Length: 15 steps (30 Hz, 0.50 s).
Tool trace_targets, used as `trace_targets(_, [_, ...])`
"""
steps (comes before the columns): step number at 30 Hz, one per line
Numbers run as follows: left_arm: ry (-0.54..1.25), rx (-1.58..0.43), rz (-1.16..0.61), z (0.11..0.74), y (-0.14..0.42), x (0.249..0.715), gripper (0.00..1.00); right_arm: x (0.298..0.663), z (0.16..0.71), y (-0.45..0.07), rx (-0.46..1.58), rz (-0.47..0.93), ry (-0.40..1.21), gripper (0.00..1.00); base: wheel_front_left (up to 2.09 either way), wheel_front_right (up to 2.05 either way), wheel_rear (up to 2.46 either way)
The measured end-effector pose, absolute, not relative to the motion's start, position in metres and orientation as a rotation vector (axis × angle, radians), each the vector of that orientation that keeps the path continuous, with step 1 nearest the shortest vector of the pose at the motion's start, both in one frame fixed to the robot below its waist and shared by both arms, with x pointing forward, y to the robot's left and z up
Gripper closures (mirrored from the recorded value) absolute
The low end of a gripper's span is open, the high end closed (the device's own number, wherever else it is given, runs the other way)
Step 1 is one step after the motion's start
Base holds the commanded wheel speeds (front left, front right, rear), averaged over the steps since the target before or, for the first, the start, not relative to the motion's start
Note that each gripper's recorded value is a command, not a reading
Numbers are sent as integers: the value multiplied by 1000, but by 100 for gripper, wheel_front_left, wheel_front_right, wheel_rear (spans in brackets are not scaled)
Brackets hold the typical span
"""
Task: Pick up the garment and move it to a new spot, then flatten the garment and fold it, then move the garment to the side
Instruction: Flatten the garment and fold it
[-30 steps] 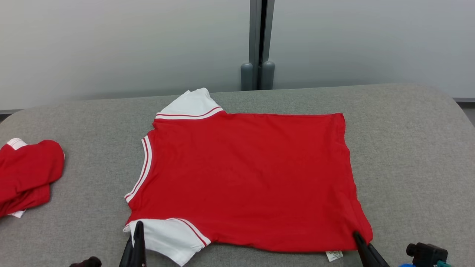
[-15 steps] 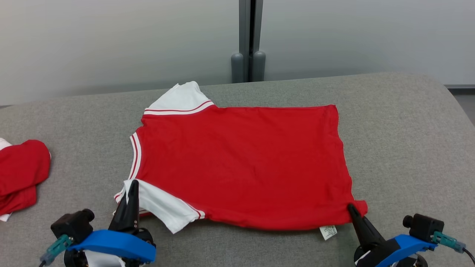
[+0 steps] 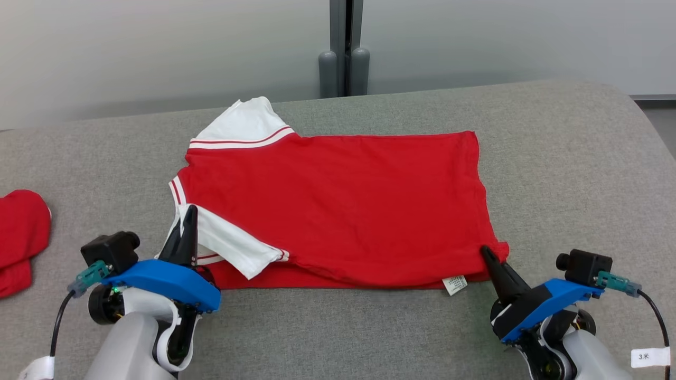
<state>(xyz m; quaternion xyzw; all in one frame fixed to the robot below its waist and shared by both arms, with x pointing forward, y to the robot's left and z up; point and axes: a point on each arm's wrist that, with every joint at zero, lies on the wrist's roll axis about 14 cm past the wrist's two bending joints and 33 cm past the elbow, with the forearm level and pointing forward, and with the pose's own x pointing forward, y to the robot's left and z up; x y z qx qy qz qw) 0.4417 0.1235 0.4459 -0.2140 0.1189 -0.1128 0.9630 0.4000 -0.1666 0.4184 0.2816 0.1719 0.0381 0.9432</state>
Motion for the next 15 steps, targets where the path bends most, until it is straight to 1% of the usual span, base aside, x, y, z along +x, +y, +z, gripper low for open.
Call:
trace_targets(2, [249, -418, -231, 443, 123, 448, 100, 405, 418, -168, 568, 73, 352, 100, 0, 0, 0])
trace_targets(3, [249, -414, -232, 443, 122, 451, 100, 408, 419, -169, 565, 71, 347, 56, 0, 0, 0])
trace_targets(4, [251, -412, -232, 442, 121, 454, 89, 410, 419, -169, 561, 70, 346, 0, 0, 0, 0])
trace_targets(5, [251, -405, -231, 441, 122, 456, 40, 412, 420, -170, 557, 68, 338, 0, 0, 0, 0])
trace_targets(6, [244, -401, -230, 441, 123, 459, 0, 414, 420, -170, 550, 69, 331, 0, 0, 0, 0])
trace_targets(9, [218, -398, -222, 445, 125, 467, 0, 418, 421, -171, 545, 61, 313, 0, 0, 0, 0])
trace_targets(15, [200, -388, -209, 446, 132, 463, 0, 414, 414, -167, 443, 93, 315, 0, 0, 0, 0])
